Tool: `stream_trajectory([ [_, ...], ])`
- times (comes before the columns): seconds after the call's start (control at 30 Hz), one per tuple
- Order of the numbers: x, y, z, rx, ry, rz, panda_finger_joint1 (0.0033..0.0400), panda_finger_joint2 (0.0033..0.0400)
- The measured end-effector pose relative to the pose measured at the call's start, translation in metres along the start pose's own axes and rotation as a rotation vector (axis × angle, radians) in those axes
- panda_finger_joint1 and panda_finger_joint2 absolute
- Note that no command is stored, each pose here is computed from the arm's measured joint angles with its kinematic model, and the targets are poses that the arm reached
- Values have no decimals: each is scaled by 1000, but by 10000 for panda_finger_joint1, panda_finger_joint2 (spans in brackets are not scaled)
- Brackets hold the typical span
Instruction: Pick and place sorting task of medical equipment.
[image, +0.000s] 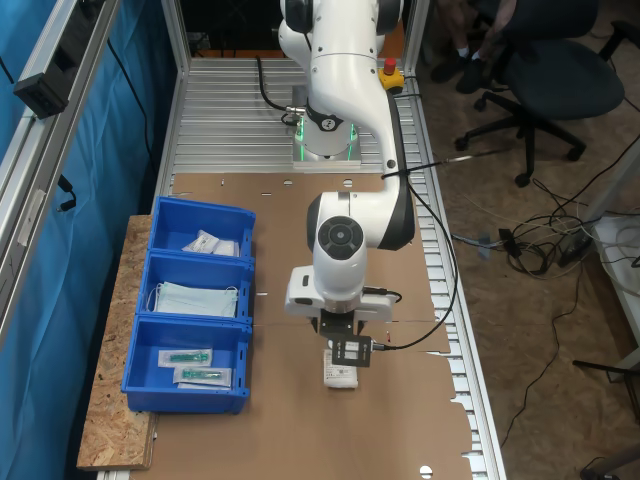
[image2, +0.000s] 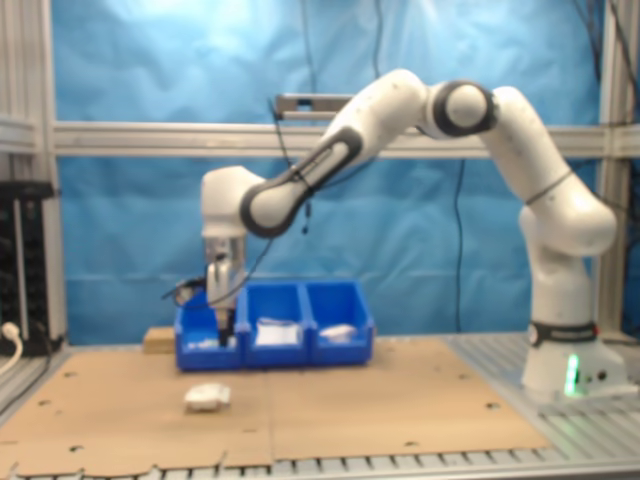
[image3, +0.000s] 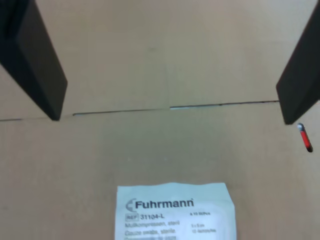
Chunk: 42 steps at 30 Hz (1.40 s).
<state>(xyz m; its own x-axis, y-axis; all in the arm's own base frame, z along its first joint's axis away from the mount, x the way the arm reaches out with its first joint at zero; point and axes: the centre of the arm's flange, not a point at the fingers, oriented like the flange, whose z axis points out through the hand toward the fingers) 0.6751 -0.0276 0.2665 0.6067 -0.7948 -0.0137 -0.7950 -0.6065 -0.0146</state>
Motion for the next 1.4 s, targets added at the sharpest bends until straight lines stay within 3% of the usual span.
stream_trajectory([
  [0.33,-7,-13,36,40,13,-12,400,400],
  [0.77,-1,-20,79,52,21,-9,400,400],
  [1.4,20,-22,104,71,37,13,400,400],
])
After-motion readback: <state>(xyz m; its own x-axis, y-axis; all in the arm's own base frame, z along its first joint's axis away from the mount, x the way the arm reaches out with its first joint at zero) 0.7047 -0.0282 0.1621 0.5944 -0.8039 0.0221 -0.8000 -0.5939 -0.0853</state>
